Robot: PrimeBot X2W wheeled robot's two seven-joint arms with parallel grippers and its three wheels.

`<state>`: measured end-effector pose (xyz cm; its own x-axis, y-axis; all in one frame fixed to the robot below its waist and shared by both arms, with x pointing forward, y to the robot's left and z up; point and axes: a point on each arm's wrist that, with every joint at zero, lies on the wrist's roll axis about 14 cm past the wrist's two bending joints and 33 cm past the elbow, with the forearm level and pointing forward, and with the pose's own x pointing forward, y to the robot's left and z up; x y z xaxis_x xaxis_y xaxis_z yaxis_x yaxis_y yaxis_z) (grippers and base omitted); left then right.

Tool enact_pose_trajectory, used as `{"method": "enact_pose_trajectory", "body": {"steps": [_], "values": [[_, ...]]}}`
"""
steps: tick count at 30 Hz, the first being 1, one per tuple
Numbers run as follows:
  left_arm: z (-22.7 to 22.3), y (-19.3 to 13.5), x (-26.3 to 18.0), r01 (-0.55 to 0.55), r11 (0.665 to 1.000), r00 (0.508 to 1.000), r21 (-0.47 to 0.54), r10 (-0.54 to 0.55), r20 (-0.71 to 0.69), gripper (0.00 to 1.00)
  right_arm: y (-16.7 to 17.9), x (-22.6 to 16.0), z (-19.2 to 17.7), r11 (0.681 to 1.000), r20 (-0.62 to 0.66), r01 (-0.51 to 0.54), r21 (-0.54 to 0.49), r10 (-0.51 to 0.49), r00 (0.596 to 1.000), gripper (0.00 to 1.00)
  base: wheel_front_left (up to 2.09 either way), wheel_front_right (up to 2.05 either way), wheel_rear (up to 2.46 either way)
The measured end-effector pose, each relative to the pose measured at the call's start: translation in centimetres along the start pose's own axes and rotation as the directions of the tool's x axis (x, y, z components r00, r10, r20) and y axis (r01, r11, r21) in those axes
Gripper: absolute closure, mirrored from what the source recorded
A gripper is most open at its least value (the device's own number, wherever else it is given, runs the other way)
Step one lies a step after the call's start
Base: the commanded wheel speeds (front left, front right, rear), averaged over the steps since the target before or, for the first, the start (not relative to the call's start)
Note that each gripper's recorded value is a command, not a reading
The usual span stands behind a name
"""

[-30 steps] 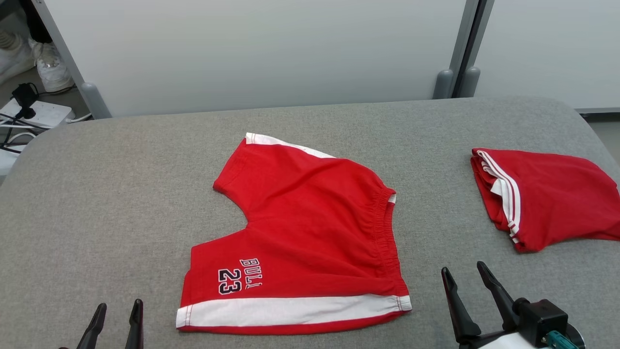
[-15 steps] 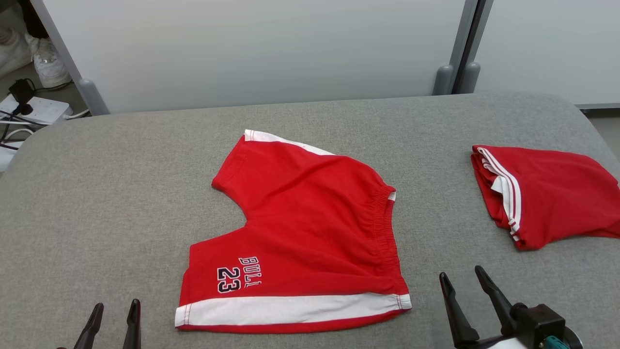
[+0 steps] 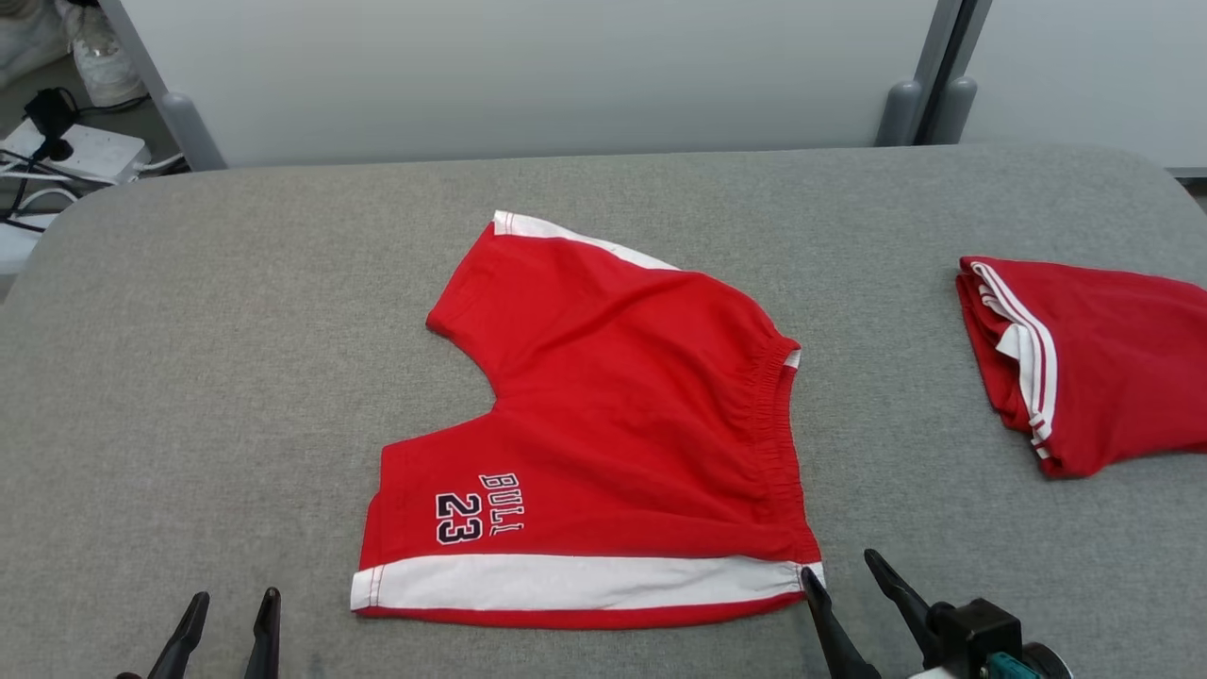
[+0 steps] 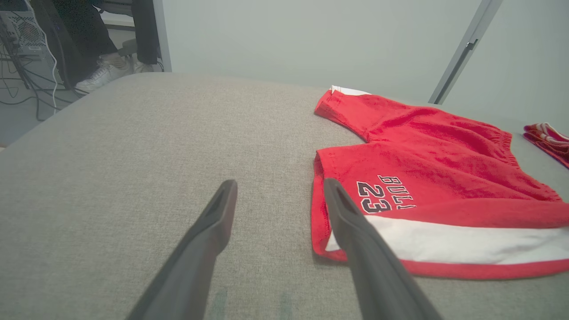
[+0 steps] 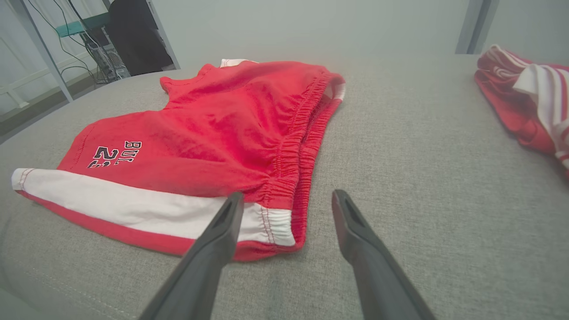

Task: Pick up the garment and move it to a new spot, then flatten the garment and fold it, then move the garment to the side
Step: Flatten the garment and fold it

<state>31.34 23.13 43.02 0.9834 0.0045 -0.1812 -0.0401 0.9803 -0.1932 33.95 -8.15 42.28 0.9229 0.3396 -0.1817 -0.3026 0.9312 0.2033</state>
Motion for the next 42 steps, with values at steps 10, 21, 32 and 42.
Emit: {"method": "enact_pose_trajectory", "body": {"steps": [10, 21, 32, 42], "values": [[-0.6, 1.4, -0.2, -0.034, 0.999, 0.999, -0.003, 0.034, -0.030, 0.00, 1.3, 2.0, -2.4, 0.998, -0.090, -0.069, -0.009, 0.068, 0.994, 0.00, 0.00, 0.00, 0.00], [-1.0, 1.1, -0.4, -0.020, 1.000, 0.999, -0.003, 0.019, -0.047, 0.00, 1.7, 1.9, -4.4, 0.996, -0.159, -0.087, -0.008, 0.085, 0.984, 1.00, 0.00, 0.00, 0.00], [-5.5, -2.3, -0.5, 0.122, 0.992, 0.970, -0.024, -0.124, -0.211, 0.00, 0.1, 1.6, -3.9, 0.999, -0.141, -0.033, -0.006, 0.032, 0.989, 1.00, 0.00, 0.00, 0.00], [-6.0, -3.5, 2.3, 0.173, 0.983, 0.953, -0.053, -0.181, -0.244, 0.00, -0.2, 1.4, -4.0, 1.000, -0.143, -0.020, 0.002, 0.020, 0.990, 1.00, 0.00, 0.00, 0.00]]}}
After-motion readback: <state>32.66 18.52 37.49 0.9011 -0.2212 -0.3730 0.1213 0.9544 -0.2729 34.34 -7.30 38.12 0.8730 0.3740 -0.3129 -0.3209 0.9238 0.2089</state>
